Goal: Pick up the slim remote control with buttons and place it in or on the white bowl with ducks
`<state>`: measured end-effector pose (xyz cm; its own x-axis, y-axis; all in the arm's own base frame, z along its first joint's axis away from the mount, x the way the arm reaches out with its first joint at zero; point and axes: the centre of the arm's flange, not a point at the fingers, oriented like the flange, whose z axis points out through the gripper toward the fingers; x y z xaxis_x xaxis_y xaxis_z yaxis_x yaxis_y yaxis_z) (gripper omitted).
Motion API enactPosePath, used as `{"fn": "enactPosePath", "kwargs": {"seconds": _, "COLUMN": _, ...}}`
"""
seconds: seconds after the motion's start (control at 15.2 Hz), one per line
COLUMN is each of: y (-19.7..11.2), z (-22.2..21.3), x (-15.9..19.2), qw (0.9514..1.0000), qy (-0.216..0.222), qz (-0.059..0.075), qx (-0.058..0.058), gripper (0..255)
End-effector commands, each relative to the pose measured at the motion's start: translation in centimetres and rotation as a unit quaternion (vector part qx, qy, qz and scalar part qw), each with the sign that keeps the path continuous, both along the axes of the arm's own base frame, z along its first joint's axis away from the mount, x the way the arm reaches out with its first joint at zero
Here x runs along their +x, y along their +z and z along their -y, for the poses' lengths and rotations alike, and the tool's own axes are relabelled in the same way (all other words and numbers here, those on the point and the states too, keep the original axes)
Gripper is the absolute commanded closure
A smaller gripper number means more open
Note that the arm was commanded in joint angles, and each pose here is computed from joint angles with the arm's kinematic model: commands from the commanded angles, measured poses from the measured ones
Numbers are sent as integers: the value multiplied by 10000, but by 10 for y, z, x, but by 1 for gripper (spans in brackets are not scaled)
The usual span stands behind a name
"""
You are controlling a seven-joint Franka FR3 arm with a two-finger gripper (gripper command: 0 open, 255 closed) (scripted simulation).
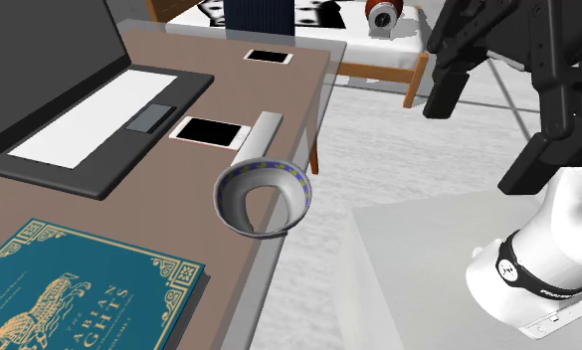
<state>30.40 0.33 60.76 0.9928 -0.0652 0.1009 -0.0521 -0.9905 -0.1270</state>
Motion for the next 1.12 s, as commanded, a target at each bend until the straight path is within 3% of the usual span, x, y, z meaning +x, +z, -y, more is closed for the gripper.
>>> {"fn": "enactPosePath", "kwargs": {"seconds": 0.0, "y": 0, "z": 0, "x": 0, "qw": 10000, "qy": 0, "qz": 0, "qx": 0, "gripper": 0}}
{"fn": "enactPosePath", "kwargs": {"seconds": 0.26, "y": -28, "z": 43, "x": -3, "qw": 9982, "qy": 590, "qz": -2, "qx": -89, "gripper": 0}}
{"fn": "enactPosePath", "kwargs": {"seconds": 0.53, "y": -56, "z": 87, "x": 0, "qw": 9929, "qy": 1178, "qz": -3, "qx": -177, "gripper": 0}}
{"fn": "enactPosePath", "kwargs": {"seconds": 0.79, "y": -83, "z": 130, "x": 8, "qw": 9840, "qy": 1762, "qz": -5, "qx": -265, "gripper": 0}}
{"fn": "enactPosePath", "kwargs": {"seconds": 1.06, "y": -109, "z": 173, "x": 20, "qw": 9716, "qy": 2340, "qz": -6, "qx": -351, "gripper": 0}}
